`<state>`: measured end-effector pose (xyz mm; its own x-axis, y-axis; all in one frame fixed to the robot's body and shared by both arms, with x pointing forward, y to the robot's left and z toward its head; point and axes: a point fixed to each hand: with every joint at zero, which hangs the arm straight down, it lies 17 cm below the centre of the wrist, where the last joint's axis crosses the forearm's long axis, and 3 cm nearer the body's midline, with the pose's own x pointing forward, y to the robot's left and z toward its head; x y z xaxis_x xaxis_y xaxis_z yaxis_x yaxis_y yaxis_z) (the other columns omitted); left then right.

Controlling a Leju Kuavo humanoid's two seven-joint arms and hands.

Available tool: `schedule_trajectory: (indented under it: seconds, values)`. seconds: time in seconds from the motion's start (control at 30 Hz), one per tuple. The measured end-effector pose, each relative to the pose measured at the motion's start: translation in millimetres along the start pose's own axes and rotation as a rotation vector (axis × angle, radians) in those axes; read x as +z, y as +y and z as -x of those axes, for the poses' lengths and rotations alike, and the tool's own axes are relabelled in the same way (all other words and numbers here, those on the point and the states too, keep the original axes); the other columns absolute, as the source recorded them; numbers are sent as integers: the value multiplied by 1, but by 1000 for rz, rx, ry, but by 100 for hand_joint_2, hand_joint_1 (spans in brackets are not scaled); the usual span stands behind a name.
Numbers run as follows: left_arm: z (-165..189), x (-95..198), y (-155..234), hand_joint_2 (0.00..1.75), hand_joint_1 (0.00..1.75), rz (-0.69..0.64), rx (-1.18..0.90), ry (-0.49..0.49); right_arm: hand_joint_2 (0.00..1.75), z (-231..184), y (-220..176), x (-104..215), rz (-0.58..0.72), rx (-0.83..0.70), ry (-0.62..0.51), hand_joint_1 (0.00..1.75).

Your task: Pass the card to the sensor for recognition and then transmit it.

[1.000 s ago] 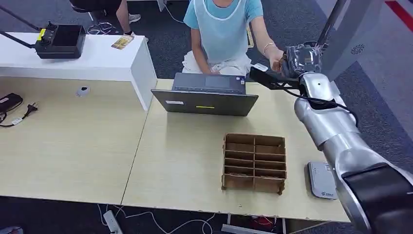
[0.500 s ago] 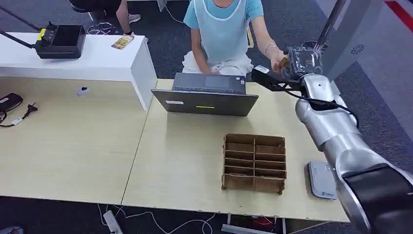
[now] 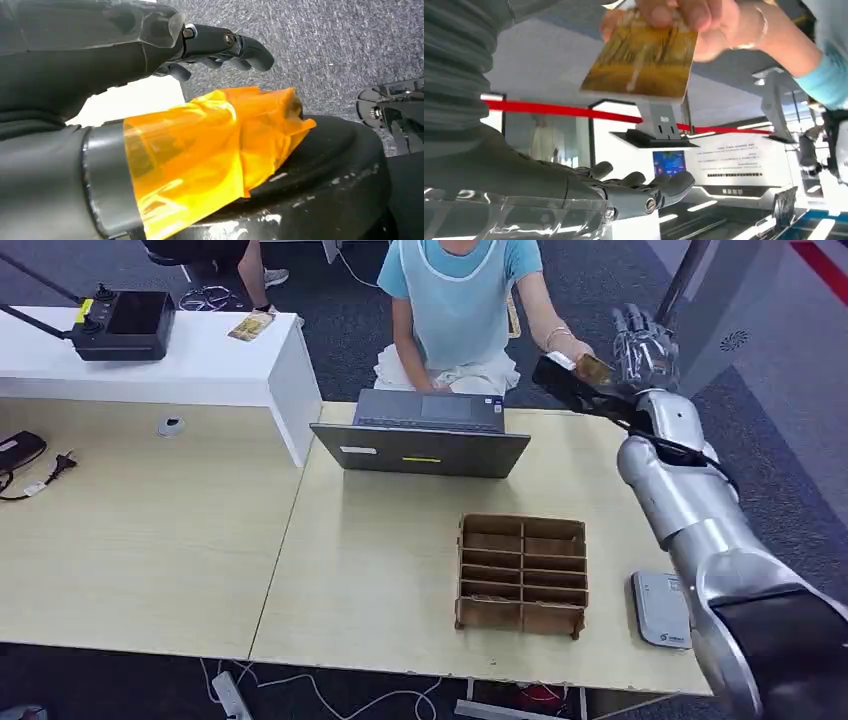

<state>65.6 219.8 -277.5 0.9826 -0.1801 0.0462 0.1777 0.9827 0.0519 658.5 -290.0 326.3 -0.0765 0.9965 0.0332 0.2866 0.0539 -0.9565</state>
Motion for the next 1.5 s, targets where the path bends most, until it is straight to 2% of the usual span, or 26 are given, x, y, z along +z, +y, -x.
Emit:
schedule_trajectory:
  seconds: [0.27,0.37,0.47,0.6,0.63,0.67,0.7,0.83,0.97,1.33,1.5]
  values:
    - [3,0,1,0,0,-7,3,1,175,4,-63,4,186,-361,-12,0]
    - [4,-1,1,0,0,-12,7,3,175,7,-82,17,232,-595,-38,0]
    - [6,-1,2,0,0,-16,12,9,175,9,-90,31,226,-836,-69,0]
    - [6,-1,2,0,0,-18,19,8,175,12,-112,62,265,-1114,-184,0]
    - [7,-1,2,0,0,-17,23,10,0,12,-116,72,275,-1171,-221,0]
    - [7,-1,1,0,0,-18,25,10,0,12,-119,84,284,-1221,-254,0]
    - [7,-1,0,0,0,-18,28,11,175,12,-118,95,289,-1258,-275,0]
    - [9,-1,1,0,0,-27,41,17,175,15,-118,144,317,-1377,-349,0]
    - [10,-1,1,0,0,-30,50,20,175,14,-111,184,317,-1405,-370,0]
    - [10,-1,1,0,0,-33,60,22,175,17,-118,212,338,-1388,-384,0]
    - [11,-1,-1,0,0,-38,72,25,175,4,-109,249,318,-1366,-429,0]
